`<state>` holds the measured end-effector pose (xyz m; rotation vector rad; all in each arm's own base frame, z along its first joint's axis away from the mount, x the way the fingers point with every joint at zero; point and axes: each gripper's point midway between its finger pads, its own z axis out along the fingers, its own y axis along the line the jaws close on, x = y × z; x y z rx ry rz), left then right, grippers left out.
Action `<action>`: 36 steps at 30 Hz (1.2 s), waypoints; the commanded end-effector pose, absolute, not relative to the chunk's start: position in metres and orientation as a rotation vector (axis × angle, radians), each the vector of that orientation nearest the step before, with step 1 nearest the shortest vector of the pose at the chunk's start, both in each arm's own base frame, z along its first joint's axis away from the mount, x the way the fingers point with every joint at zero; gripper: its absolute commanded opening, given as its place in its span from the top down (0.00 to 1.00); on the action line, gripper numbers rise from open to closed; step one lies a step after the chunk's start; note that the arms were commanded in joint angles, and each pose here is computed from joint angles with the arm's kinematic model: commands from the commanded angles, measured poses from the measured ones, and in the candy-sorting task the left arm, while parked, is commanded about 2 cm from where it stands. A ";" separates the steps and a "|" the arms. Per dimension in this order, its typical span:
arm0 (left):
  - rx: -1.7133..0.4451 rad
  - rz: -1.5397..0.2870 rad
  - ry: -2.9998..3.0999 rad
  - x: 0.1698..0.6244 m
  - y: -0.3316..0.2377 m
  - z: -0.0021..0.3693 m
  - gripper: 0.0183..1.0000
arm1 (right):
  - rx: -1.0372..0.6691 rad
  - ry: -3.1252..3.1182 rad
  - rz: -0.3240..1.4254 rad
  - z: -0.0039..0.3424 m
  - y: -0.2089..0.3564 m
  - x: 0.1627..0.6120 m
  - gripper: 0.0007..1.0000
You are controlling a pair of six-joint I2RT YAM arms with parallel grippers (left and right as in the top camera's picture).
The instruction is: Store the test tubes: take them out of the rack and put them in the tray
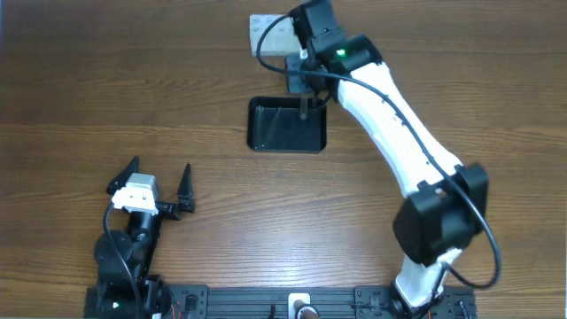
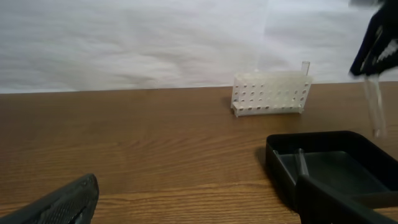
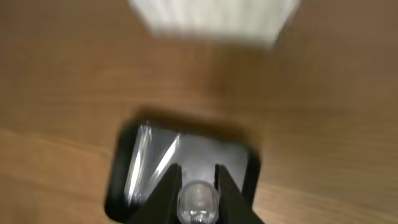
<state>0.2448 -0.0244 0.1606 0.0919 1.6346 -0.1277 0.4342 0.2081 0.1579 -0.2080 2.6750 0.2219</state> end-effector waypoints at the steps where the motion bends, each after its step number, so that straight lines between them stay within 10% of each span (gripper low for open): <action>1: 0.112 -0.125 1.630 0.244 -0.026 0.160 0.00 | -0.171 2.771 0.258 0.124 0.212 0.431 0.97; 15: 0.112 -0.125 1.630 0.244 -0.026 0.160 0.00 | -0.099 2.893 0.205 0.054 0.214 0.435 0.98; 36: 0.112 -0.125 1.630 0.244 -0.026 0.160 0.00 | -0.047 2.879 0.164 0.041 0.217 0.441 0.90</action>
